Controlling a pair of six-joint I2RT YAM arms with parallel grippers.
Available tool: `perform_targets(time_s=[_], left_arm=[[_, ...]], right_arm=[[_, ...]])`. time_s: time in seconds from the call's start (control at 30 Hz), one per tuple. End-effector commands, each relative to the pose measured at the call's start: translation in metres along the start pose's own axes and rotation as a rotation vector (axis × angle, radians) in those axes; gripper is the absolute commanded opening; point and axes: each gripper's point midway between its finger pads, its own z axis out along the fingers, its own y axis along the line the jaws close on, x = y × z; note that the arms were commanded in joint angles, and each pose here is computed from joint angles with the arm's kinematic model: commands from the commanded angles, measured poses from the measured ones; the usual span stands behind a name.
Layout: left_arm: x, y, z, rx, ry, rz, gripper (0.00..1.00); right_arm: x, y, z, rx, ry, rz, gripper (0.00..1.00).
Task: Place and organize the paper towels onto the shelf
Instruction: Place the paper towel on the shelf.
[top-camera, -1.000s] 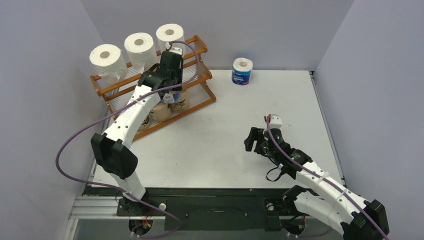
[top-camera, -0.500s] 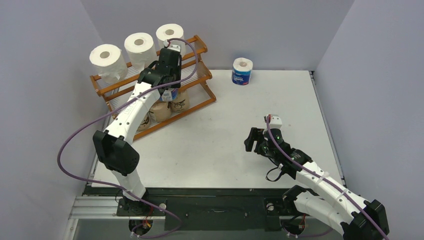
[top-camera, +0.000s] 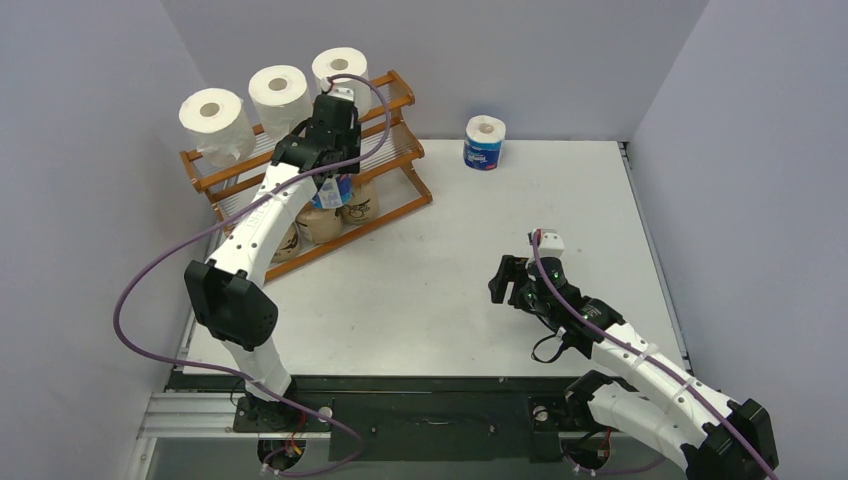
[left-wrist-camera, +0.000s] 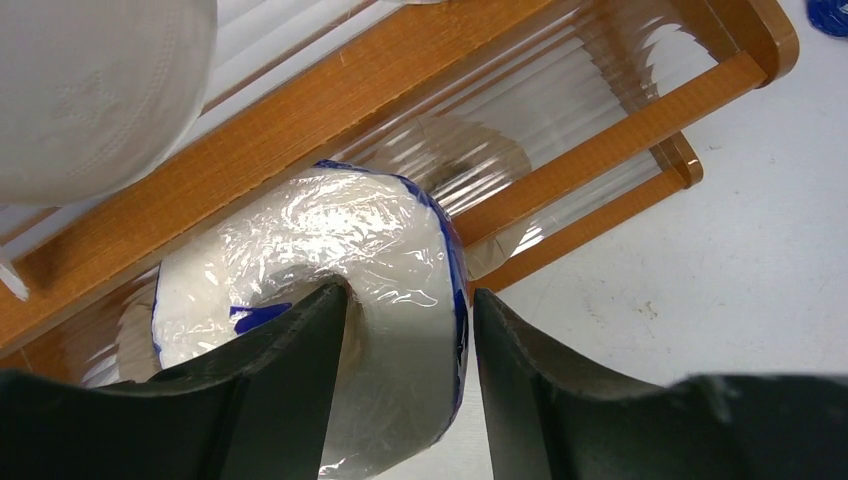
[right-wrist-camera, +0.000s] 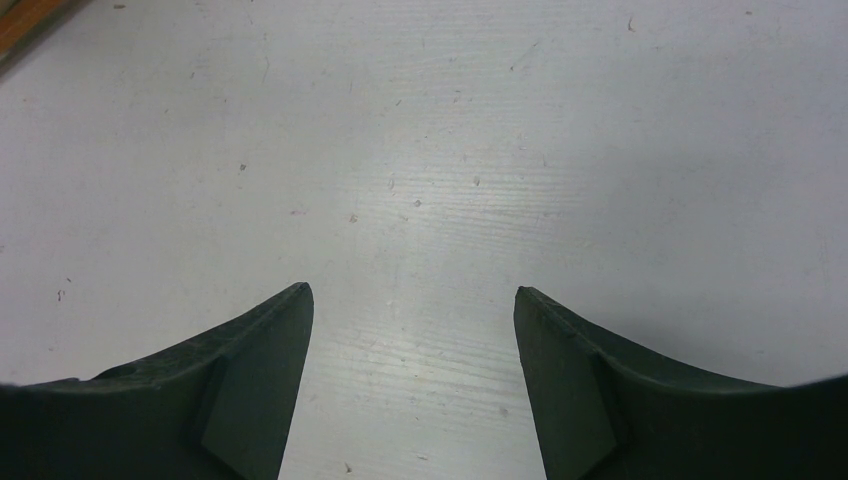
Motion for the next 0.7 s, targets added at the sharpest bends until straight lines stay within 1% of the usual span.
perform_targets(time_s=[0.0,0.17,0.47,0.67], left_arm=[[-0.029,0.007,-0.006,-0.02,-0.087,-0.039,0.49],[-0.031,0.013,-0.007,-0.047,-0.1,-0.036,0.51],[-0.029,0.031,-0.002,-0.159,-0.108,-0.002,0.5],[-0.03,0.034,-0.002,-0.188,-0.12,0.01,0.51]], right_arm=[[-0.012,0.005,-0.002,-0.004,-0.033,-0.004,0.69],[-0.011,0.005,-0.001,-0.005,-0.032,-0.004,0.69],[-0.011,0.004,-0.001,-0.001,-0.03,-0.006,0.69],[-0.011,0.004,-0.001,-0.002,-0.029,-0.007,0.69]])
